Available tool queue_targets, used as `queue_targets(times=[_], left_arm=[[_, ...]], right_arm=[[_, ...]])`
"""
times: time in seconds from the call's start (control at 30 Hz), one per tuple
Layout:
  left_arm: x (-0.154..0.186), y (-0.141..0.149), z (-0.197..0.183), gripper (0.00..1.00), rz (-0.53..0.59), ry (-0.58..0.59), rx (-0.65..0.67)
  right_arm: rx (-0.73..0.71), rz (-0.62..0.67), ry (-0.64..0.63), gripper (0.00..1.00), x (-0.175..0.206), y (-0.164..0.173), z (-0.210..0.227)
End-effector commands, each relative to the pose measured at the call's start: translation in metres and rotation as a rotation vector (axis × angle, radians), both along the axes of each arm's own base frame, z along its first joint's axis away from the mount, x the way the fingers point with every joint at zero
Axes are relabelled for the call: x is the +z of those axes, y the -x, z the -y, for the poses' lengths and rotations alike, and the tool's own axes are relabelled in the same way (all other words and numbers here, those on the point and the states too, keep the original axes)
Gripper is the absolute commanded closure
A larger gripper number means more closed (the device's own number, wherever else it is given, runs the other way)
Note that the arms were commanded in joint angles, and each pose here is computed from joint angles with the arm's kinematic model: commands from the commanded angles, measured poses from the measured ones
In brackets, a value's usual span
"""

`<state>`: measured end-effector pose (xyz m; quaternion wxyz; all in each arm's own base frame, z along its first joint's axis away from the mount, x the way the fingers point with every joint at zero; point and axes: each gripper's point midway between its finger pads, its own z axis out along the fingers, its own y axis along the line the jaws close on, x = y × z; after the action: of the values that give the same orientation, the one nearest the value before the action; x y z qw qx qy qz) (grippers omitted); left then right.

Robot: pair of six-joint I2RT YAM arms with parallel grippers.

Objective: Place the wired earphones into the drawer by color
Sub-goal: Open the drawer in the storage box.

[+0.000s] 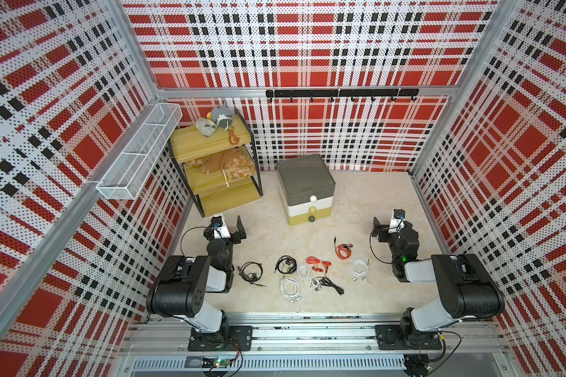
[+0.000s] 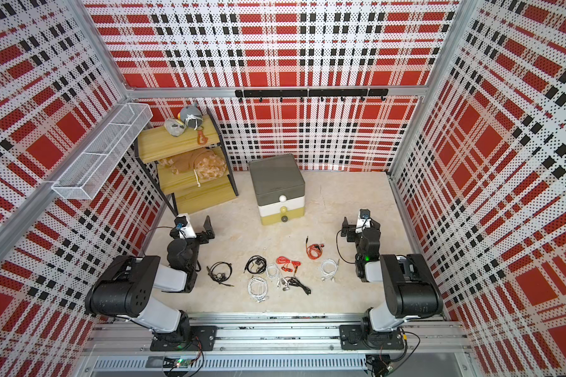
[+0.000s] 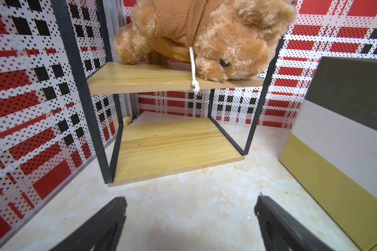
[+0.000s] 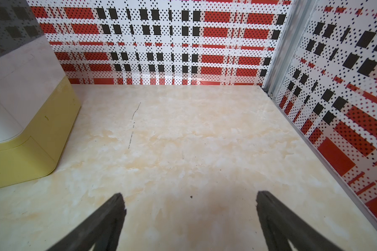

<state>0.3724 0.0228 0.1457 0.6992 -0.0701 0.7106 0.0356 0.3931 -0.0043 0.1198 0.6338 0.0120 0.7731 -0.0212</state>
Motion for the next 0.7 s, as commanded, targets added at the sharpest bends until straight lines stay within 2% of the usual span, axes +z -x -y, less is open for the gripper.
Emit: queue_targets(times=[0.0, 0.67], left_arm=[[0.0081, -0.0031, 0.0006, 0.01, 0.029, -0.005, 0.0], [0.0084, -0.004, 0.0003, 0.01, 0.03, 0.0, -0.007]], right_arm=[[0.006, 0.015, 0.005, 0.0, 0.0035, -0.001, -0.0013], [0.007, 0.013, 0.005, 0.0, 0.0028, -0.0012, -0.0015]])
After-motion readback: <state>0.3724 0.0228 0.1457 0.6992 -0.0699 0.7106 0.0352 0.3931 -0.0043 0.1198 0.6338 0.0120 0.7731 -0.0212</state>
